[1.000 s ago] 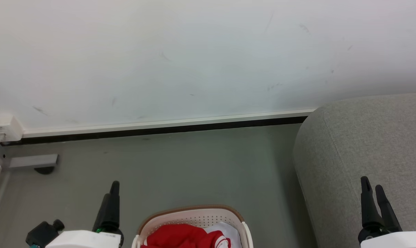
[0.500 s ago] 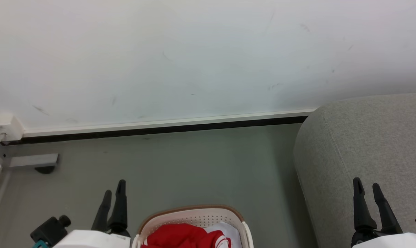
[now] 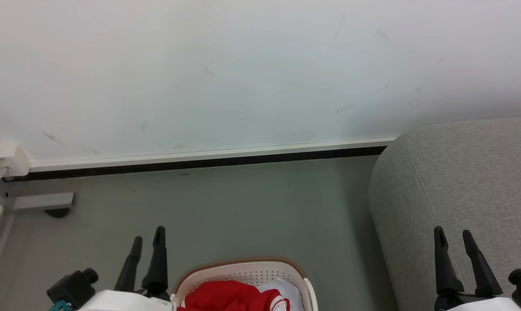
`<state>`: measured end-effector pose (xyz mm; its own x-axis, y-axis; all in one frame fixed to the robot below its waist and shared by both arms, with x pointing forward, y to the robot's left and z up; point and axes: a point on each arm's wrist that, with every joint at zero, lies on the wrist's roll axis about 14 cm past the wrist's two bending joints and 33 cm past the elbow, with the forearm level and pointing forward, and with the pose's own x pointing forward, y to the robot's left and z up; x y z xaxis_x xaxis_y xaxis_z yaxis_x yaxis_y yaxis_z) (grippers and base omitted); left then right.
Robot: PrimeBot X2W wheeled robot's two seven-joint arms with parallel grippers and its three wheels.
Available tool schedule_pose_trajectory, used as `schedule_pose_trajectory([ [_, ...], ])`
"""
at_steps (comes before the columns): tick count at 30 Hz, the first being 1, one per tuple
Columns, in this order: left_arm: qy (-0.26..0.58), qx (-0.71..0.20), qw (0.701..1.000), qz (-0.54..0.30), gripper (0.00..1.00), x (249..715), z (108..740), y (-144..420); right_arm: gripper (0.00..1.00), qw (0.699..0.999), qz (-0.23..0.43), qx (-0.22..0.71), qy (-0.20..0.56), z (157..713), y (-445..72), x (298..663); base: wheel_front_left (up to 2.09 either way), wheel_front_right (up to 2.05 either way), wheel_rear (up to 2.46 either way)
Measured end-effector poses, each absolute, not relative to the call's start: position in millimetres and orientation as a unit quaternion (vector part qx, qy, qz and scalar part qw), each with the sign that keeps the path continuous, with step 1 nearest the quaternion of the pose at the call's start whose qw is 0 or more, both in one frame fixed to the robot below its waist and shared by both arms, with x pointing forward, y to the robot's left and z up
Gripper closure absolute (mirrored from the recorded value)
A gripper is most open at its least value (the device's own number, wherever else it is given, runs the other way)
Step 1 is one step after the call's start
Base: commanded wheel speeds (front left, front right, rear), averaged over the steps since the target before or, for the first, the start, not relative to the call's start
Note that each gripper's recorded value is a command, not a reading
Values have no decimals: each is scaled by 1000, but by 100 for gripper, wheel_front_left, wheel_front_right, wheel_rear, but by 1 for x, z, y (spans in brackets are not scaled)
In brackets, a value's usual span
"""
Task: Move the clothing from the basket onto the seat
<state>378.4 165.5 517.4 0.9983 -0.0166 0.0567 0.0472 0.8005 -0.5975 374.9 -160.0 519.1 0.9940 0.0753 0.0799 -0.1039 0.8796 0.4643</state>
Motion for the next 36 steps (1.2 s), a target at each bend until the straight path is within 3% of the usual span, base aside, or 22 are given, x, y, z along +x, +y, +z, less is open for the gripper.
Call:
schedule_pose_trajectory([
  [36, -45, -172, 982, -56, 0, 376, 520, 146, 0, 989, 64, 126, -52, 520, -153, 369, 0, 0, 0],
])
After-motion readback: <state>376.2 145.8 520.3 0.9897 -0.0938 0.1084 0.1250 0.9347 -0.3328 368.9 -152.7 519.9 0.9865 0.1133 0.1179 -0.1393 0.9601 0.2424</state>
